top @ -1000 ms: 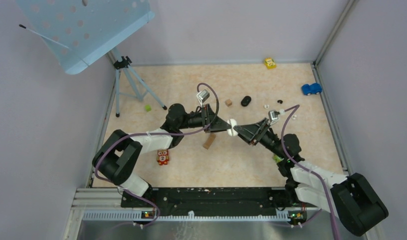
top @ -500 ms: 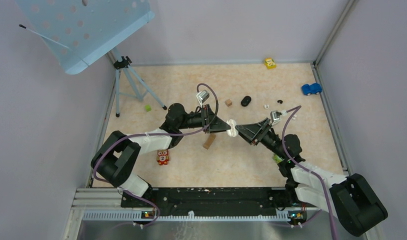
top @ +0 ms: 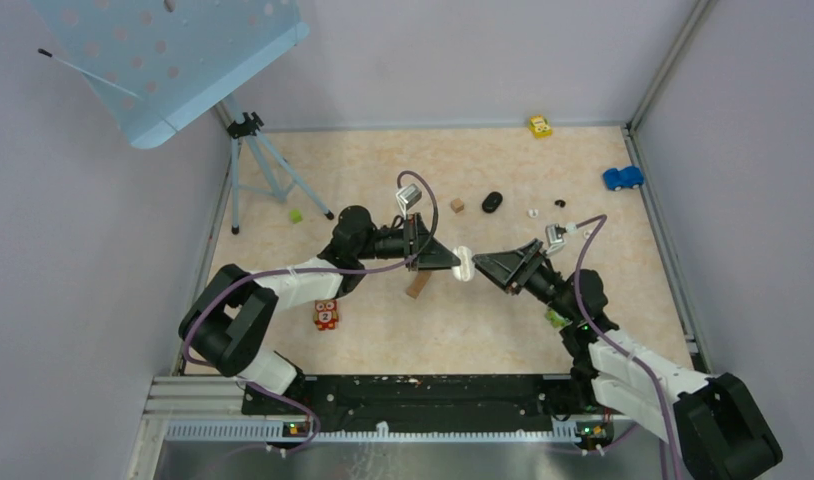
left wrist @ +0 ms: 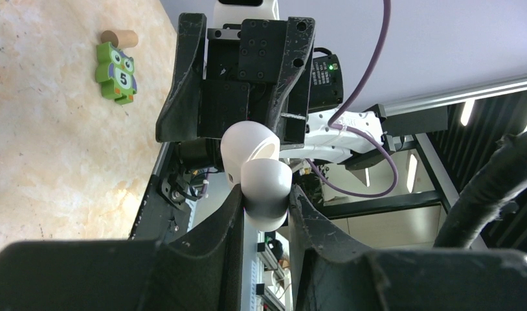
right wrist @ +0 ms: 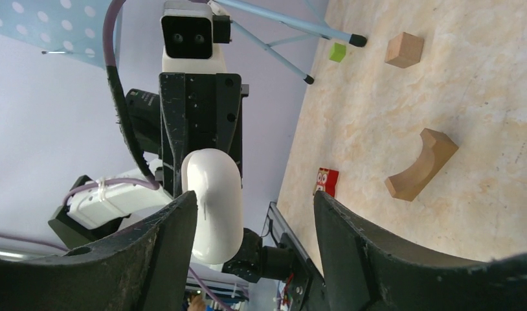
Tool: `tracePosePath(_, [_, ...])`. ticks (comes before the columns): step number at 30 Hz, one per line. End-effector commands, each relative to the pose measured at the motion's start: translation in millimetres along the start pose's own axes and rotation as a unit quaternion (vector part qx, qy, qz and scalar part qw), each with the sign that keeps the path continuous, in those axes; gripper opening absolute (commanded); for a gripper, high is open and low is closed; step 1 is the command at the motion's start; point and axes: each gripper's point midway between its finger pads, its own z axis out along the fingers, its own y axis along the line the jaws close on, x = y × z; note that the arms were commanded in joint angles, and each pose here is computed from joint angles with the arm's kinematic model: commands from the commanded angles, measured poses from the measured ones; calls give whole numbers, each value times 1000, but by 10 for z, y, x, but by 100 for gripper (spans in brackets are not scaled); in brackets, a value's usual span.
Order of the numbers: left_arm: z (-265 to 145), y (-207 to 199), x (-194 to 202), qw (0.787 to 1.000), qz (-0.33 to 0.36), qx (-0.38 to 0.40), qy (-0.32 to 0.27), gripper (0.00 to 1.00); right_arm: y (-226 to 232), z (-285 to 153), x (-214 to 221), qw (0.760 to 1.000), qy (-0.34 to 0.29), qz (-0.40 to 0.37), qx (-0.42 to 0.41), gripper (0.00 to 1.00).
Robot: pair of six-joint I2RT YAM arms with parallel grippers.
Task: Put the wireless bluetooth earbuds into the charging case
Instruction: Open the charging case, then pass from the left arm to the right
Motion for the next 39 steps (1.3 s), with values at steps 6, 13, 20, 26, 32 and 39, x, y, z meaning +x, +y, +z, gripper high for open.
tracePosePath(6, [12, -92, 3, 999, 36, -9, 14, 0, 100, 0, -75, 999, -6, -42, -3, 68])
tracePosePath(13, [16, -82, 10, 999, 34, -11, 17, 0, 156, 35, -51, 997, 19, -80, 5, 71])
tracePosePath(20, [18, -92, 7, 999, 35, -10, 19, 0, 279, 107, 88, 991, 79, -101, -30, 71])
tracePosePath(26, [21, -96, 6, 999, 36, -9, 20, 0, 288, 140, 113, 990, 92, -100, -38, 63])
tracePosePath(32, [26, -95, 0, 999, 36, -8, 22, 0, 267, 138, 147, 990, 101, -93, -41, 49])
tracePosePath(39, [26, -105, 3, 999, 39, -6, 23, 0, 313, 120, 210, 989, 111, -68, -72, 30])
